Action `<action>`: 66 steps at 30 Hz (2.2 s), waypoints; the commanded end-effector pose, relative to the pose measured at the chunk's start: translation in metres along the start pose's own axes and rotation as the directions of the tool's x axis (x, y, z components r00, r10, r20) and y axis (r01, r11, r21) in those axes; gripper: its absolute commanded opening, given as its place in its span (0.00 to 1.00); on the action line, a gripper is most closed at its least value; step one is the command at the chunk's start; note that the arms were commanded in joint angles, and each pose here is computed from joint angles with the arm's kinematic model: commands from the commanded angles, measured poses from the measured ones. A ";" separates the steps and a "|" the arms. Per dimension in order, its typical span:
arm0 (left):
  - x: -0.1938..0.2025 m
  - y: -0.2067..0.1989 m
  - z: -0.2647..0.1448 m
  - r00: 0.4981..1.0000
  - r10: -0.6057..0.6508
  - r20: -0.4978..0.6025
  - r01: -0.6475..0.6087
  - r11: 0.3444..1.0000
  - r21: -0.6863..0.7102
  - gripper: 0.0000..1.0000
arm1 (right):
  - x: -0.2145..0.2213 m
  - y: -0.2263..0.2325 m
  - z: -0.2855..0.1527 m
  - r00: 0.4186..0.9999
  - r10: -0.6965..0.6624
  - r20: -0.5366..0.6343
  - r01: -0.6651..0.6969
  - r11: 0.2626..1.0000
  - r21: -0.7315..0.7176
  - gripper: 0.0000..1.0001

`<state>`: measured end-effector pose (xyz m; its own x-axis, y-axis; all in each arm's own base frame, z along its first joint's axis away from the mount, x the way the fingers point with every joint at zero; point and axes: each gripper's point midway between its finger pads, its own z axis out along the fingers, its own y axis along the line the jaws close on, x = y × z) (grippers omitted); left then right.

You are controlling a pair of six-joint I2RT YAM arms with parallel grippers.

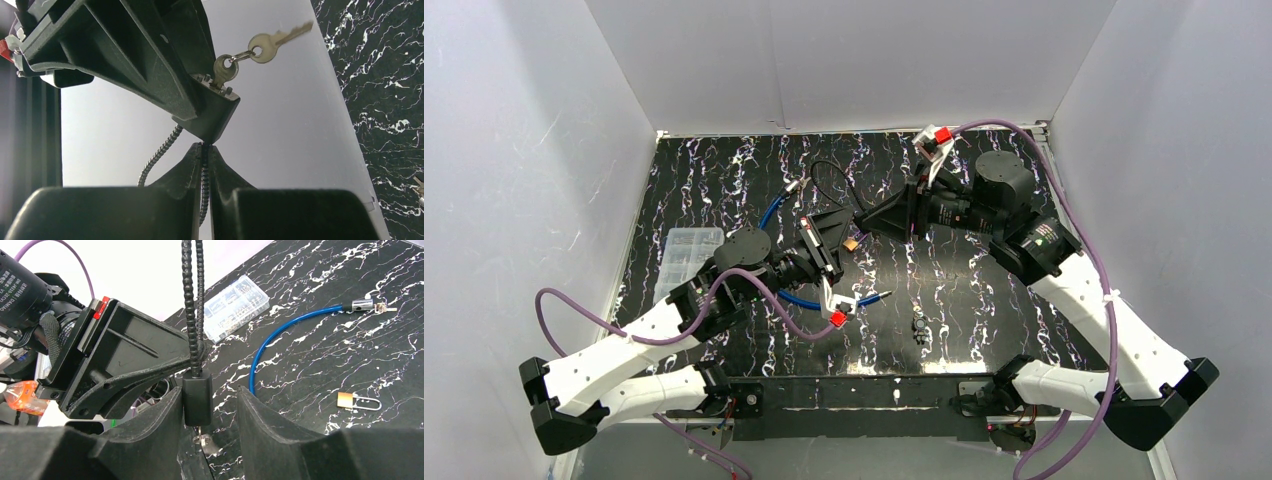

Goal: Unlock with the key

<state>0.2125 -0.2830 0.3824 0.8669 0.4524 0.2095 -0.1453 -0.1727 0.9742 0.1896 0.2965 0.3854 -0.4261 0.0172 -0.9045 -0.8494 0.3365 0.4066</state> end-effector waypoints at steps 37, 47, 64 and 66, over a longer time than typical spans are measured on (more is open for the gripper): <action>-0.039 0.012 -0.070 0.536 -0.836 -0.118 0.734 0.392 0.555 0.98 | 0.009 0.020 -0.024 0.960 -0.269 -0.072 0.271 0.962 0.024 0.01; -0.055 0.004 -0.059 0.520 -0.846 -0.119 0.646 0.298 0.703 0.98 | 0.037 0.037 -0.020 0.931 -0.330 -0.154 0.334 0.943 -0.005 0.01; -0.066 -0.018 -0.045 0.493 -0.858 -0.144 0.672 0.270 0.689 0.73 | 0.009 0.053 -0.021 0.925 -0.380 -0.032 0.379 0.925 -0.018 0.01; -0.063 -0.019 -0.040 0.497 -0.855 -0.146 0.679 0.279 0.679 0.71 | 0.008 0.056 -0.021 0.924 -0.381 -0.028 0.381 0.924 -0.026 0.01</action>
<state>0.1428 -0.2710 0.3460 0.4730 0.5251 -0.7075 0.8771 -0.3573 0.3211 0.1355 0.2916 0.3494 -0.1753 -0.2852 -0.9423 -0.9435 0.3220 0.0780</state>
